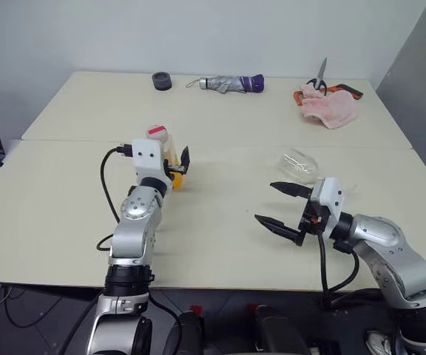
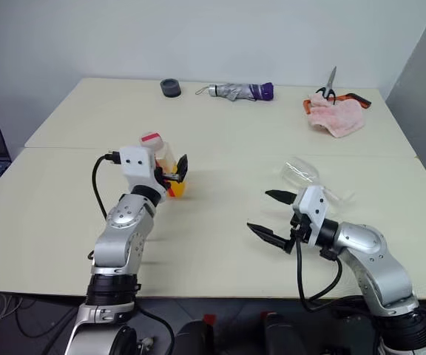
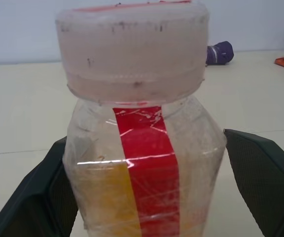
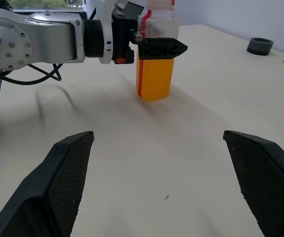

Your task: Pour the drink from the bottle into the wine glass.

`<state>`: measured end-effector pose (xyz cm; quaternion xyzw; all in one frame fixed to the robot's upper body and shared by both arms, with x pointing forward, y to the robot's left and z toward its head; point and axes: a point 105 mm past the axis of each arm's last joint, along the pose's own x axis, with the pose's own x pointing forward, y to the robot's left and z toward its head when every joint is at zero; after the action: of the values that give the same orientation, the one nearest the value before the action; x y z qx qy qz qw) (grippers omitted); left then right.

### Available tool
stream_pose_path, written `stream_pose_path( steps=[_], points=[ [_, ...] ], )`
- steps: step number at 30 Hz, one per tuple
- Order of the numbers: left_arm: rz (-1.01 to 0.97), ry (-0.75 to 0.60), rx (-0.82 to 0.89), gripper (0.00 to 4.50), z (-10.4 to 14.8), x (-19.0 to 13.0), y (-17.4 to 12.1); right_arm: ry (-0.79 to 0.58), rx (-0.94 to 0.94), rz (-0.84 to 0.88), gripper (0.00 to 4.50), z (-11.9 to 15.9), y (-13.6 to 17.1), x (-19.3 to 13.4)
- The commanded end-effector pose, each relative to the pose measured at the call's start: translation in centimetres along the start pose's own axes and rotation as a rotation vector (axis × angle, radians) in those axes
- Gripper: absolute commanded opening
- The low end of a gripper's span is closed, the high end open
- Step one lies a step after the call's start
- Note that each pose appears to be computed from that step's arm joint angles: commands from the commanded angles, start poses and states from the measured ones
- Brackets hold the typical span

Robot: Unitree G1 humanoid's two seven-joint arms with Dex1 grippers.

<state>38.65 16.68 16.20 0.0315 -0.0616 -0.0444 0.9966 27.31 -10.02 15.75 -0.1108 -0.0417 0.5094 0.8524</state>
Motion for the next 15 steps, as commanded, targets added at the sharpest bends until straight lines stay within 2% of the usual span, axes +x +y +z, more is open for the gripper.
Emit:
stream_pose_path(
  steps=[1, 7, 10, 15],
  points=[
    [0.011, -0.08, 0.01, 4.48, 2.64, 0.23, 0.14, -0.027, -0.023, 0.005, 4.5, 0.99, -0.3, -0.02],
    [0.006, -0.087, 0.01, 4.48, 3.04, 0.29, 0.05, -0.026, -0.022, 0.011, 4.5, 0.94, -0.29, -0.01],
    [0.003, -0.085, 0.01, 3.86, 3.02, 0.28, -0.03, -0.024, -0.022, 0.013, 4.5, 0.93, -0.31, -0.05],
    [0.001, -0.08, 0.01, 2.25, 2.85, 0.23, -0.08, -0.026, -0.022, 0.014, 4.5, 1.03, -0.32, 0.0]
  ],
)
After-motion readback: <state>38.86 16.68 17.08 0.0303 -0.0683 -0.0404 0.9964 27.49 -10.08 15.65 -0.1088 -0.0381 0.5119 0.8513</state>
